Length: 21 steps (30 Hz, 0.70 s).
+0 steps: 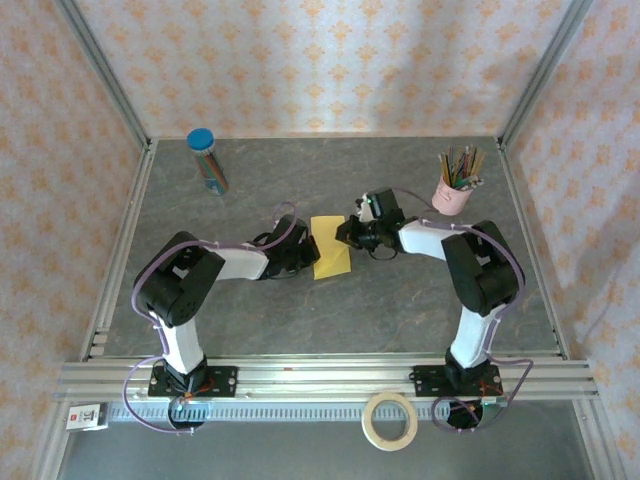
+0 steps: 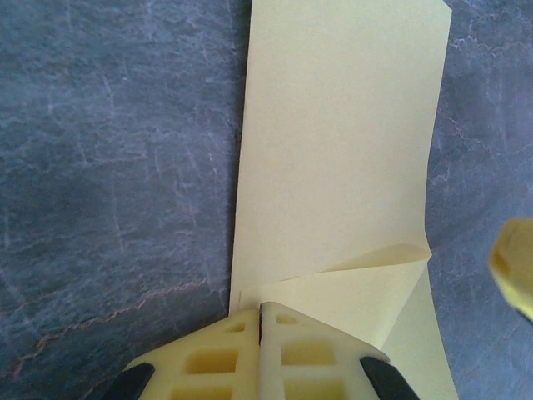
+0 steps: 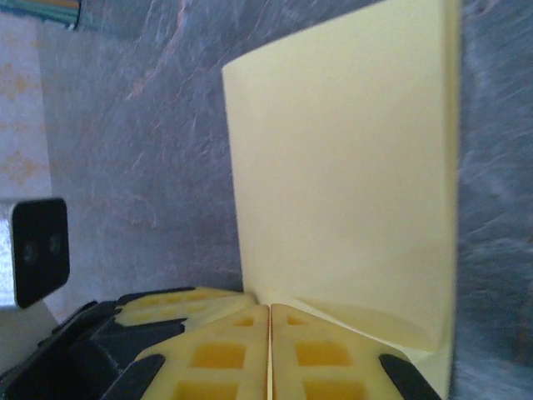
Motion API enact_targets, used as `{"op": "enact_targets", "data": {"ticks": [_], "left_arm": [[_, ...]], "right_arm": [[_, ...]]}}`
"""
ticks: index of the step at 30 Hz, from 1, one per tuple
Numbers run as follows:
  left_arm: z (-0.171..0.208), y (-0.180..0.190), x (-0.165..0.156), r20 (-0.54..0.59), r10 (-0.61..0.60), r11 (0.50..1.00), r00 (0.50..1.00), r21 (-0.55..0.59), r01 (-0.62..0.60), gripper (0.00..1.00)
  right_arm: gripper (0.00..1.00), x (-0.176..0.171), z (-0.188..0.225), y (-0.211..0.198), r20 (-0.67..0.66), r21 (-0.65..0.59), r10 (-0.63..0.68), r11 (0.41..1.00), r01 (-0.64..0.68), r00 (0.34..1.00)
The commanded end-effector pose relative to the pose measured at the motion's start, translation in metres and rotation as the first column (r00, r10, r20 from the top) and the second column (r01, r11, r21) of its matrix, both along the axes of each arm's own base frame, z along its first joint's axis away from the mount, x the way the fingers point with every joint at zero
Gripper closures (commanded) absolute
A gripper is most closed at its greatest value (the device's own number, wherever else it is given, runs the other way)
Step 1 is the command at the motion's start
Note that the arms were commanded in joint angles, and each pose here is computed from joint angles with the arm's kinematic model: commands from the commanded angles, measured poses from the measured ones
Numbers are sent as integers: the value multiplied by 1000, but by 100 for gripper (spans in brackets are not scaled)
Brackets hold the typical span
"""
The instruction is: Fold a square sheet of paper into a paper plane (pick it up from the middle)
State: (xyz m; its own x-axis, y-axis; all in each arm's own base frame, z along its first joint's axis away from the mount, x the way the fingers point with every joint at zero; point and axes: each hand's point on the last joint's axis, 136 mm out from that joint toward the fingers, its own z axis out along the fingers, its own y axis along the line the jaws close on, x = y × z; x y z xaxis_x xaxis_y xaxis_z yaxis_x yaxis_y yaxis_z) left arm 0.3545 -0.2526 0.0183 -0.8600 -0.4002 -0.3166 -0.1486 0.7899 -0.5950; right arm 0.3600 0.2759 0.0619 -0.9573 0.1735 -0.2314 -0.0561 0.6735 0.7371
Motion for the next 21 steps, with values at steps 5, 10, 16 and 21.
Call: {"op": "enact_targets", "data": {"ticks": [5, 10, 16, 21], "left_arm": [[-37, 17, -25, -126, -22, 995, 992, 93, 34, 100], [-34, 18, -24, -121, -25, 995, 992, 93, 37, 100], [-22, 13, -18, -94, -35, 996, 995, 73, 42, 100], [13, 7, -7, -26, -26, 999, 999, 34, 27, 100]], "right_arm": [[92, -15, -24, 12, -56, -21, 77, 997, -79, 995], [93, -22, -42, 6, -90, -57, 69, 996, -75, 993], [94, -32, -69, -5, -158, -116, 29, 992, -48, 987], [94, -42, -88, -17, -204, -186, -31, 982, -8, 978]]}}
